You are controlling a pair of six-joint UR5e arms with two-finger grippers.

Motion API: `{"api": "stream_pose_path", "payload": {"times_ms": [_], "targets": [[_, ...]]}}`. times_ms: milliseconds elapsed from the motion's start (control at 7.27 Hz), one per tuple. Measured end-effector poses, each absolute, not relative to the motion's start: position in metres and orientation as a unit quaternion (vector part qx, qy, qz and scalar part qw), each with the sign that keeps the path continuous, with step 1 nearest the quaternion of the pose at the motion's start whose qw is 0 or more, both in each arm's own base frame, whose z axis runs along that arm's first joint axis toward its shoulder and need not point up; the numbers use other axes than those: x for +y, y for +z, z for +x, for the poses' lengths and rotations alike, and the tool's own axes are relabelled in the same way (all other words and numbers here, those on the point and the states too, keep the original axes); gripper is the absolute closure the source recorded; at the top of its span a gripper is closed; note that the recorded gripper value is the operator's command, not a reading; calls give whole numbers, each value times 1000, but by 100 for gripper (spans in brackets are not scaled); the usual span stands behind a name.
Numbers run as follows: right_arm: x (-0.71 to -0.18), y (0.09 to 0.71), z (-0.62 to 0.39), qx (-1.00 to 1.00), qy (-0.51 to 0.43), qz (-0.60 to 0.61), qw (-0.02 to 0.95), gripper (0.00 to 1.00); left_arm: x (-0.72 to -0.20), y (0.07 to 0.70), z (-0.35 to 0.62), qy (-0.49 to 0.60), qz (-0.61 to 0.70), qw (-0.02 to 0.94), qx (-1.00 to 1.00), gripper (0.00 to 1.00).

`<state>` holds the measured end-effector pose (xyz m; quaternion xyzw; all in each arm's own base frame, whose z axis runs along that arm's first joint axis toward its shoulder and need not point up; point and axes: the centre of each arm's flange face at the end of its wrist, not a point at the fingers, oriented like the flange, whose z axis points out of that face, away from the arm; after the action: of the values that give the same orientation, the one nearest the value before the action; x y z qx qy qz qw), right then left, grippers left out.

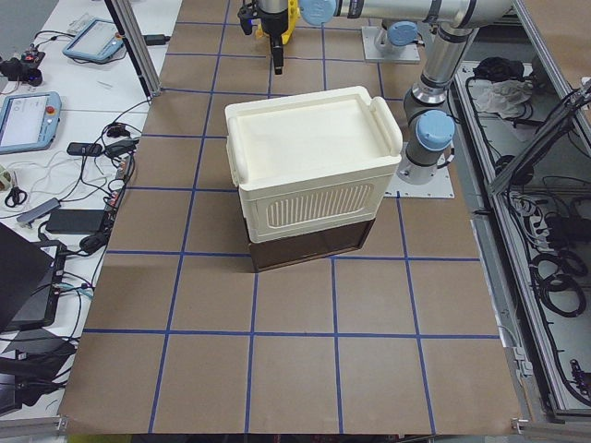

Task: Pull drawer sideways
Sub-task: 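Move the left gripper down to the white handle of the wooden drawer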

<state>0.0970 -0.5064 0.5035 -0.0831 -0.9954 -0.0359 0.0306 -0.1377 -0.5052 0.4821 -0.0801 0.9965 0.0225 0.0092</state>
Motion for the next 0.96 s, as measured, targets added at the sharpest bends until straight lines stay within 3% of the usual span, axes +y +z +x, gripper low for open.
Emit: {"api": "stream_pose_path", "payload": {"times_ms": [550,963], "targets": [[-506,503,97,-995,-36,-83,31,0,-515,350,-174,77,-67,238,966,0],[-506,503,97,-995,-36,-83,31,0,-511,258,-173,121,13,446,887,0]]}}
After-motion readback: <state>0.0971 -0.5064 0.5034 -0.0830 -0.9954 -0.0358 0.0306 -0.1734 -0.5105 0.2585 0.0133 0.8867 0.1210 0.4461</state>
